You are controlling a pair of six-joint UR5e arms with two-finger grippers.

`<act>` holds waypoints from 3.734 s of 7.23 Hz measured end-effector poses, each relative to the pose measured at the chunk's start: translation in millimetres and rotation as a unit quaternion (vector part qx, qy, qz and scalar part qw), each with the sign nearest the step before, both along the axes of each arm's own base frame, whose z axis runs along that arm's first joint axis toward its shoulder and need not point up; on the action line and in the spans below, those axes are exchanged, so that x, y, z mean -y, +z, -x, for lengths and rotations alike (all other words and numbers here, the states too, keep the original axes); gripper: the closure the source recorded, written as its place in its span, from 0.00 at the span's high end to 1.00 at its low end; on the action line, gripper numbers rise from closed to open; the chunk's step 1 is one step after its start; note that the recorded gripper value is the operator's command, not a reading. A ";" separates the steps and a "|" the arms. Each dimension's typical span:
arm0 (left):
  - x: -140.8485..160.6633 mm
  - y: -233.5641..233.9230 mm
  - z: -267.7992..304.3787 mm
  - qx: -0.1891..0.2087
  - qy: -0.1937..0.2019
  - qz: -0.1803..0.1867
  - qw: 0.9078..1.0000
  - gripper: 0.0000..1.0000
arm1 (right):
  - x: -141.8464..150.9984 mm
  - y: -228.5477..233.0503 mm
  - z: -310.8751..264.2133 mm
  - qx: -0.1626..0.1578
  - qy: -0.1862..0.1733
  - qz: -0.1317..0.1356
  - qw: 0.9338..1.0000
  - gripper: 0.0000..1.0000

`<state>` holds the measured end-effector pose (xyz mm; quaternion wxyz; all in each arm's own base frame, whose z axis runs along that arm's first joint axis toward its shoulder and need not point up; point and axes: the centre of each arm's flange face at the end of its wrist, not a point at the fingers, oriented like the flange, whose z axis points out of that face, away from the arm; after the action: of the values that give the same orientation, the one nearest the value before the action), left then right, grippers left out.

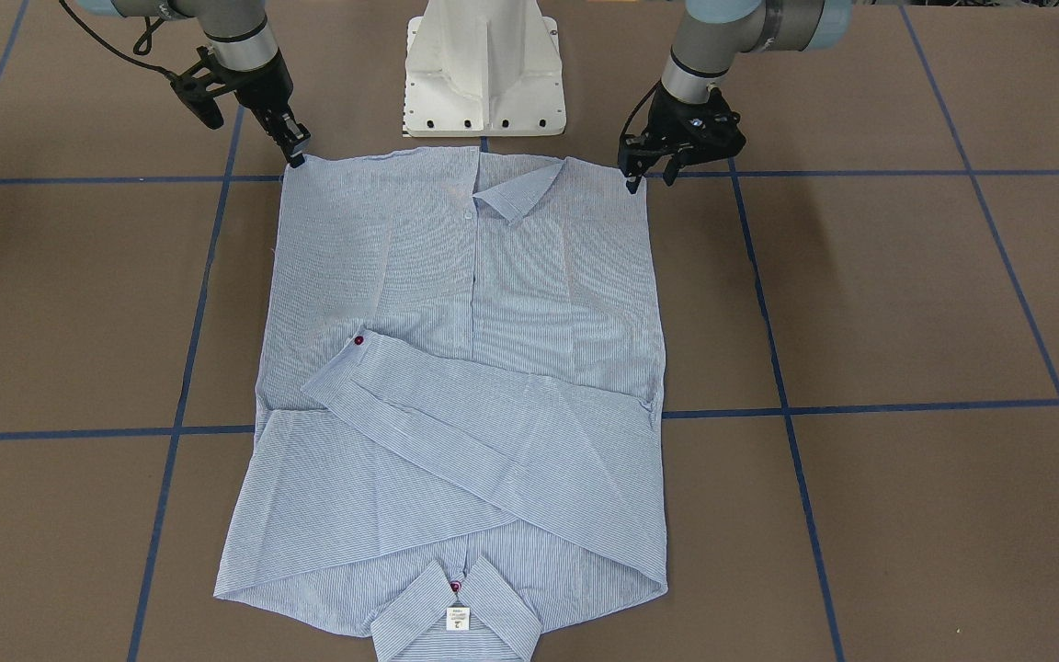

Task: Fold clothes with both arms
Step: 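Grasp both hem corners nearest the robot with the left and right grippers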

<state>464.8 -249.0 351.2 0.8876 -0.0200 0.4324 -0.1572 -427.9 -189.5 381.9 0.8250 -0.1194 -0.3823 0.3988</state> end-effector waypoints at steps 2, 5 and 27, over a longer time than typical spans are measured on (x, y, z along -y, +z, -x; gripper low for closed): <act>-2.5 6.0 -8.2 0.005 0.004 0.002 1.000 0.62 | -0.2 -0.5 -0.5 0.000 0.000 0.000 1.000 0.00; -5.5 8.2 -12.6 0.007 0.008 0.002 1.000 0.55 | -0.6 -0.9 -0.3 0.001 -0.001 0.001 1.000 0.00; -31.0 -41.8 16.7 -0.031 0.028 0.020 0.999 0.00 | 10.5 -18.7 -23.3 0.022 -0.002 0.015 1.000 0.00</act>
<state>448.1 -218.0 309.3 0.8771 -0.0545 0.4561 -0.1402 -404.7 -200.0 363.2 0.8152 -0.1413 -0.3937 0.4007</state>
